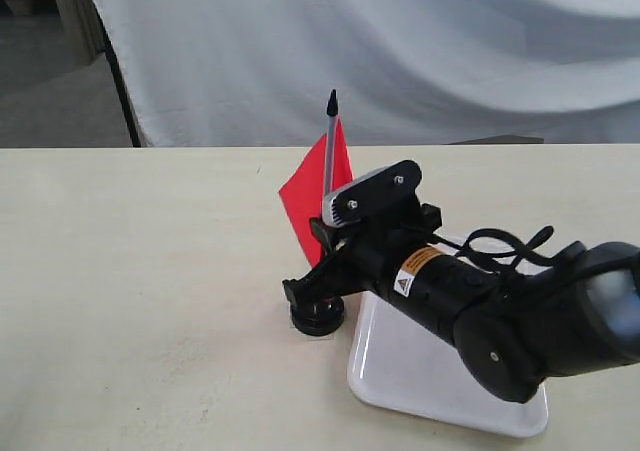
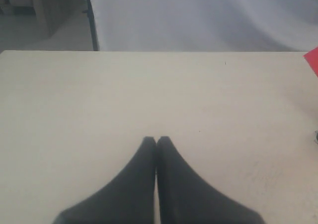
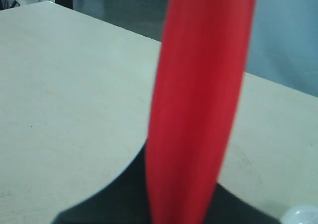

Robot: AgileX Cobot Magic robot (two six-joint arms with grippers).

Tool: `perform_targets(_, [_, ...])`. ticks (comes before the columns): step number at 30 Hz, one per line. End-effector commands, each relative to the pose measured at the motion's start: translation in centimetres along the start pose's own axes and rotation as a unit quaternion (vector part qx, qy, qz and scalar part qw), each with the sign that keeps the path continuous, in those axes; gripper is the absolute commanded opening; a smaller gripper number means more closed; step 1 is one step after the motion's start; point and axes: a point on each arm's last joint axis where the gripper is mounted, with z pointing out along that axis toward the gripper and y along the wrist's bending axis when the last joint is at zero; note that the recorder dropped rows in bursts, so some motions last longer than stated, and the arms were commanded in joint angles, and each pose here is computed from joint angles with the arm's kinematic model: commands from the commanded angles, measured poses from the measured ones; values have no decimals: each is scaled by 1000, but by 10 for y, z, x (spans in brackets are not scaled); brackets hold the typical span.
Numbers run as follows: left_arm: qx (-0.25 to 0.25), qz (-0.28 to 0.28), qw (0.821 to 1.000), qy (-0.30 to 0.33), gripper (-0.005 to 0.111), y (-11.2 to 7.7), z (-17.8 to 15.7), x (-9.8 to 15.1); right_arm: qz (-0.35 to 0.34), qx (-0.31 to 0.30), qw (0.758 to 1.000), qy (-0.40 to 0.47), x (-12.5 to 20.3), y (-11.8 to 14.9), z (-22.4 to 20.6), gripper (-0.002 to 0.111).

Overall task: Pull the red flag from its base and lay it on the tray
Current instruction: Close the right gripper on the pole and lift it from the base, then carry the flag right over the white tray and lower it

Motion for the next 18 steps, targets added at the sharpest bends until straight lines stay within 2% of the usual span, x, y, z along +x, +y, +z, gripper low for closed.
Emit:
perform_targets(1, [2,1,1000,1,0,0,0,1,-13,8,999,-37,-41,-5,-22,-1])
perform_targets(4, [2,1,1000,1,0,0,0,1,-32,22,999,-17,-61,-14,-43,-1])
perform_targets(7, [2,1,1000,1,0,0,0,1,-31,50,998,22,-75,-35,-66,-1])
perform_targets(9, [2,1,1000,1,0,0,0,1,-16,68,993,97,-80,-59,-87,-1])
perform_targets(10, [2,1,1000,1,0,0,0,1,6,68,983,173,-76,-71,-96,-1])
perform_targets(12, [2,1,1000,1,0,0,0,1,53,68,962,258,-72,-84,-102,-1])
perform_targets(14, [2,1,1000,1,0,0,0,1,100,66,943,311,-69,-86,-101,-1])
perform_targets(16, [2,1,1000,1,0,0,0,1,114,54,925,359,-64,-84,-99,-1])
perform_targets(17, [2,1,1000,1,0,0,0,1,120,44,913,388,-62,-83,-97,-1])
perform_targets(18, [2,1,1000,1,0,0,0,1,136,33,886,442,-57,-84,-89,-1])
